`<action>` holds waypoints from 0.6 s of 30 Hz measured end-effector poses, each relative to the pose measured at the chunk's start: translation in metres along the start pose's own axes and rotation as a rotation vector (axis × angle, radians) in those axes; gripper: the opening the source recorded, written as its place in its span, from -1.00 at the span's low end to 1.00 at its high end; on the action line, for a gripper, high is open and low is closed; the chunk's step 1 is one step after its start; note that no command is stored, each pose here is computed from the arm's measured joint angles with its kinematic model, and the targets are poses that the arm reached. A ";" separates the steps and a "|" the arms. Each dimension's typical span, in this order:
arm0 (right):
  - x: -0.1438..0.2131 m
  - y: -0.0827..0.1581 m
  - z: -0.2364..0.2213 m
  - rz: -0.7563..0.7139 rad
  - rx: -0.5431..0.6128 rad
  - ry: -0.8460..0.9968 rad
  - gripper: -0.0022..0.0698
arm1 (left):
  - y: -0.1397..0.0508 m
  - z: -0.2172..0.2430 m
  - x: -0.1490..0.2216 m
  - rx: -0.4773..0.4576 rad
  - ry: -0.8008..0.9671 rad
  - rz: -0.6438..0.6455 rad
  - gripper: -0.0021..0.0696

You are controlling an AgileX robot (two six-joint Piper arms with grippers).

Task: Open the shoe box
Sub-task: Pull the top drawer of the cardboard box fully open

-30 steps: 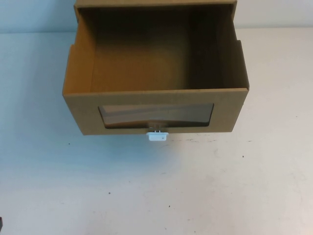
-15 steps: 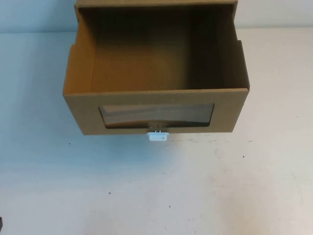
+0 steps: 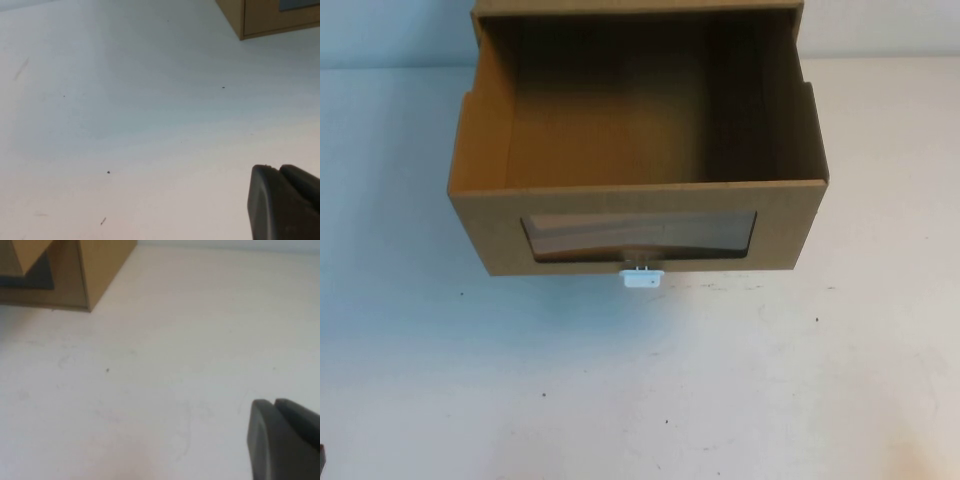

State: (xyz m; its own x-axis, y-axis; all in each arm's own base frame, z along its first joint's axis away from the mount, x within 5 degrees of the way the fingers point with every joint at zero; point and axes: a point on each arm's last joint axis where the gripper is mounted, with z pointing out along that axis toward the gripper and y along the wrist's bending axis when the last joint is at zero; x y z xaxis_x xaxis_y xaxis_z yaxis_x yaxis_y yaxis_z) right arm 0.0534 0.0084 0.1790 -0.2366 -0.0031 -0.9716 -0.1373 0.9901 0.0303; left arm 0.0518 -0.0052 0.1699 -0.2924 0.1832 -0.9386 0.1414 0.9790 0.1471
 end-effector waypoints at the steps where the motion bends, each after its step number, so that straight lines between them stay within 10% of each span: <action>1: 0.004 0.000 0.000 0.004 -0.002 0.030 -0.98 | 0.000 0.000 0.000 0.000 0.000 0.000 -0.96; 18: 0.010 0.000 0.000 0.016 0.000 0.097 -0.98 | 0.000 0.000 0.000 0.000 0.002 -0.004 -0.96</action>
State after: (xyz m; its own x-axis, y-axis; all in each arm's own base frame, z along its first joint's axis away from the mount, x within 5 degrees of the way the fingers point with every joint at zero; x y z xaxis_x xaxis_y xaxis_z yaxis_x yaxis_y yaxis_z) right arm 0.0511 0.0086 0.1695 -0.3305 -0.0008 -0.9438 -0.1325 0.9901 0.0455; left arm 0.0518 -0.0051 0.1697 -0.2949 0.1798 -0.9384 0.1406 0.9796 0.1435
